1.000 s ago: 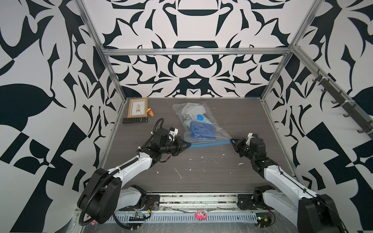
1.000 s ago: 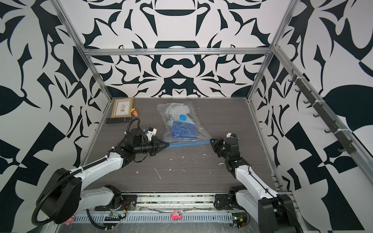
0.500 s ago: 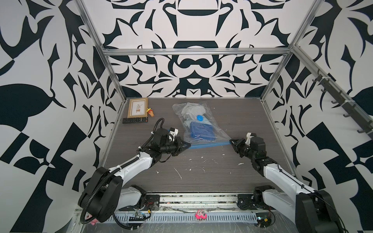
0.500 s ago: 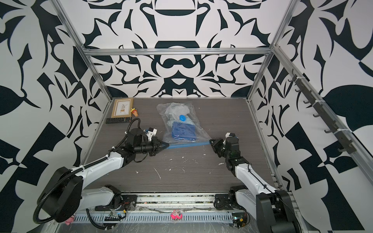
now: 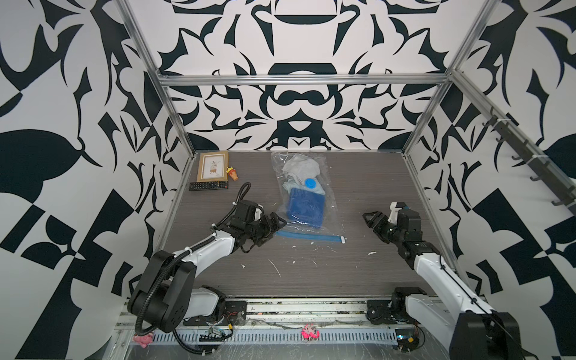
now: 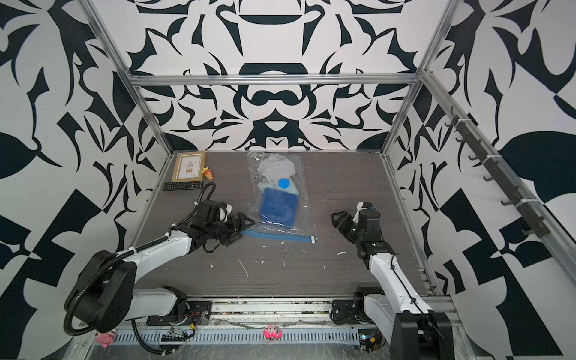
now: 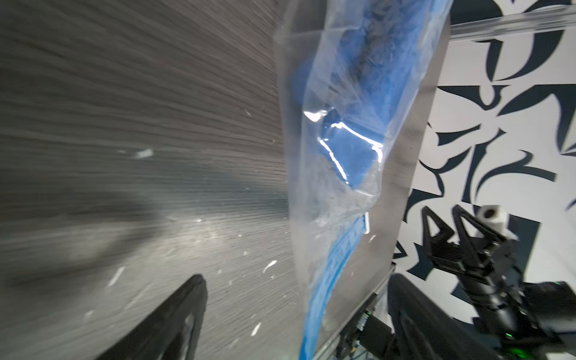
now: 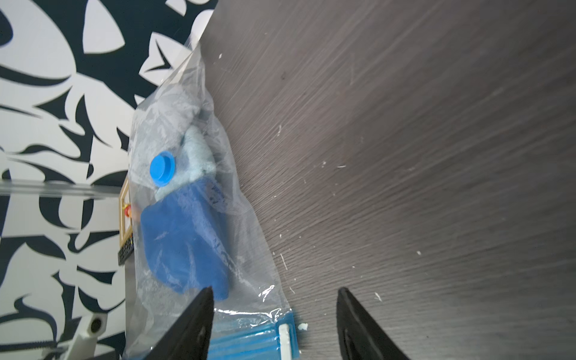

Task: Place the folded towel into the vacuum bag
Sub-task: Move the vacuum bag to the center of the board.

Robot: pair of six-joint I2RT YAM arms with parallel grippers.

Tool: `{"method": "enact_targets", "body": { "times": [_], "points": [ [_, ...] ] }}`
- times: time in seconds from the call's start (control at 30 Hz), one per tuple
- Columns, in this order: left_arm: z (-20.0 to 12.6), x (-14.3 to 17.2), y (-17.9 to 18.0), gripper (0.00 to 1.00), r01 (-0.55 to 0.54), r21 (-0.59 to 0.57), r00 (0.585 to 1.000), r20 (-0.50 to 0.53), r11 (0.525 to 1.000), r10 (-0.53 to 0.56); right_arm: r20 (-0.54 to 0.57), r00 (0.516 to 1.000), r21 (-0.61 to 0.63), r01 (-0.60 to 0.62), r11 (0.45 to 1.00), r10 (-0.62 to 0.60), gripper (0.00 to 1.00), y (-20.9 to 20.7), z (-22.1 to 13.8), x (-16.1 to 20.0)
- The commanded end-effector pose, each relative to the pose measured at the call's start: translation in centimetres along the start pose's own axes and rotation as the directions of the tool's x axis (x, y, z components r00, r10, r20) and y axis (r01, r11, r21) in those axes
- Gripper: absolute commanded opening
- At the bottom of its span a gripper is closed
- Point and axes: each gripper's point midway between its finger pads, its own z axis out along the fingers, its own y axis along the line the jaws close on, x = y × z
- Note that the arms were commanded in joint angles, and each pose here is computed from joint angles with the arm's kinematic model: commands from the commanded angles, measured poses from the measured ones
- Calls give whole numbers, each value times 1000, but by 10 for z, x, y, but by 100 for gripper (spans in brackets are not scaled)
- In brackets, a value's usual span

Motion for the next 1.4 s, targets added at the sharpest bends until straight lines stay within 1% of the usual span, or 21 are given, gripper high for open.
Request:
{"method": "enact_targets", "body": {
  "times": [0.0,0.07,0.1,0.17,0.23,0.33,0.43,0.6,0.63,0.73,0.83,1.0,1.07,1.27,1.37],
  "points": [
    [-23,-25,7,94,-68,-86,992,105,994,77,-96,987,-133,117,984,-130,65,34,12,-2],
    [-29,-41,11,93,-73,-86,984,154,994,86,-152,978,-187,113,976,-143,65,42,28,-2],
    [-32,-50,12,93,-65,-78,980,181,995,78,-172,975,-194,107,975,-142,65,41,36,-2],
    [-33,-67,7,91,-66,-27,973,220,997,70,-187,971,-209,109,972,-149,65,41,50,-6],
    [-23,-80,4,91,-61,10,974,221,998,57,-205,967,-215,105,971,-150,65,40,65,-10],
    [-11,-95,-9,89,-99,48,974,211,994,87,-230,963,-229,89,969,-143,65,41,86,-15],
    [2,-109,-10,88,-117,43,972,208,992,106,-237,963,-224,79,971,-133,65,40,99,-16],
    [24,-126,-17,86,-116,90,974,204,989,96,-246,963,-208,62,976,-114,64,36,107,-14],
    [30,-129,-19,82,-118,101,975,199,988,96,-247,963,-200,58,978,-108,63,34,108,-14],
    [49,-138,-22,78,-113,120,979,184,986,90,-257,962,-187,43,981,-91,61,29,109,-10],
    [66,-145,-32,75,-123,137,979,179,983,98,-261,962,-181,28,983,-75,59,27,110,-8],
    [97,-146,-53,69,-175,140,974,172,974,150,-262,963,-172,12,985,-58,56,24,110,-7],
    [110,-144,-60,65,-183,147,975,154,972,160,-259,964,-162,10,987,-52,55,22,109,-6],
    [146,-130,-87,44,-214,186,975,99,959,199,-234,971,-117,21,993,-49,54,14,102,-6],
    [158,-124,-100,40,-227,207,973,82,952,214,-221,974,-102,29,994,-51,53,13,99,-7]
  ]
}}
